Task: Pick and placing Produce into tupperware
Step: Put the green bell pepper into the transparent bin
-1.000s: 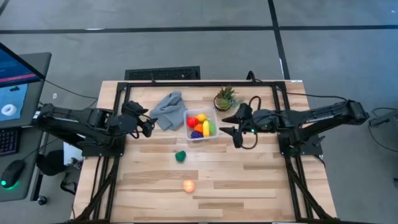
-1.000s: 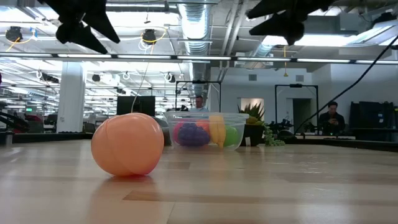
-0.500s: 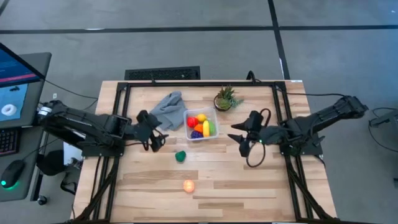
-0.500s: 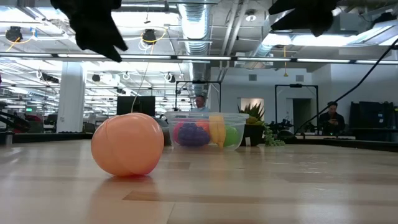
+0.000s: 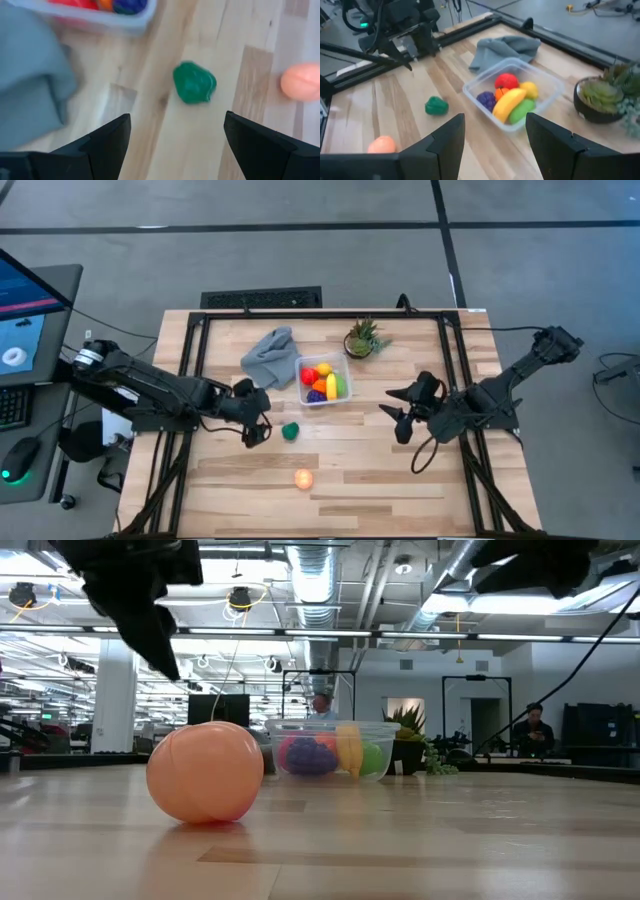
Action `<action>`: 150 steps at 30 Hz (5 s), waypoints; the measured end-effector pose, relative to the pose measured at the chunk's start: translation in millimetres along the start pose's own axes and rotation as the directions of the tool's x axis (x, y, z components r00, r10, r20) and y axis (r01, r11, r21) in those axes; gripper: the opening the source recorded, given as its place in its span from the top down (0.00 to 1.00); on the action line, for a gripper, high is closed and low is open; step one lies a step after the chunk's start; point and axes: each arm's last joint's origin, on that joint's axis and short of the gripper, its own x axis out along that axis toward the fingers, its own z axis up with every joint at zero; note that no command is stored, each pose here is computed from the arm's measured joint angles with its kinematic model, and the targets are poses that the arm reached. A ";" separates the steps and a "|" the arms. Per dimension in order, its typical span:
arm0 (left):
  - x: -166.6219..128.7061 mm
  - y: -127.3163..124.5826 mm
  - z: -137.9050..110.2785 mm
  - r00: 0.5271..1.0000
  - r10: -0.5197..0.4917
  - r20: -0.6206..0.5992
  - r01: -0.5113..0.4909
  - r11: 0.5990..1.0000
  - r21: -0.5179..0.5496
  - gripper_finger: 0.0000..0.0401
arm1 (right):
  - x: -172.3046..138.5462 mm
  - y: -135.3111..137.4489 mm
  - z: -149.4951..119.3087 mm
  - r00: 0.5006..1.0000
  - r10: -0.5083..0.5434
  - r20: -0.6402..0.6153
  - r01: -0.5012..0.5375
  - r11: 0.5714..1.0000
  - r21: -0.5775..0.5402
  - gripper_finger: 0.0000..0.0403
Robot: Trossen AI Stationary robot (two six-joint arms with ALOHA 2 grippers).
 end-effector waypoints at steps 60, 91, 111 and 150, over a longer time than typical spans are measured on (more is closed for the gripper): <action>83.6 -27.7 22.1 0.991 0.075 -0.106 -0.091 0.983 -0.157 0.23 | -27.7 -9.4 -33.3 0.991 -0.065 -0.119 0.044 0.984 -0.170 0.42; 88.5 -14.8 35.3 0.997 0.011 -0.081 -0.030 0.971 -0.237 0.11 | -27.5 -10.5 -33.2 0.991 -0.076 -0.114 0.055 0.982 -0.179 0.42; 128.7 -16.1 24.8 0.974 -0.087 -0.209 0.029 0.963 -0.269 0.11 | -27.7 -11.2 -33.7 0.990 -0.080 -0.120 0.060 0.985 -0.161 0.42; 127.1 -9.3 15.1 0.957 0.024 -0.288 -0.090 0.972 -0.218 0.11 | -27.8 -12.5 -34.0 0.989 -0.090 -0.120 0.071 0.985 -0.156 0.42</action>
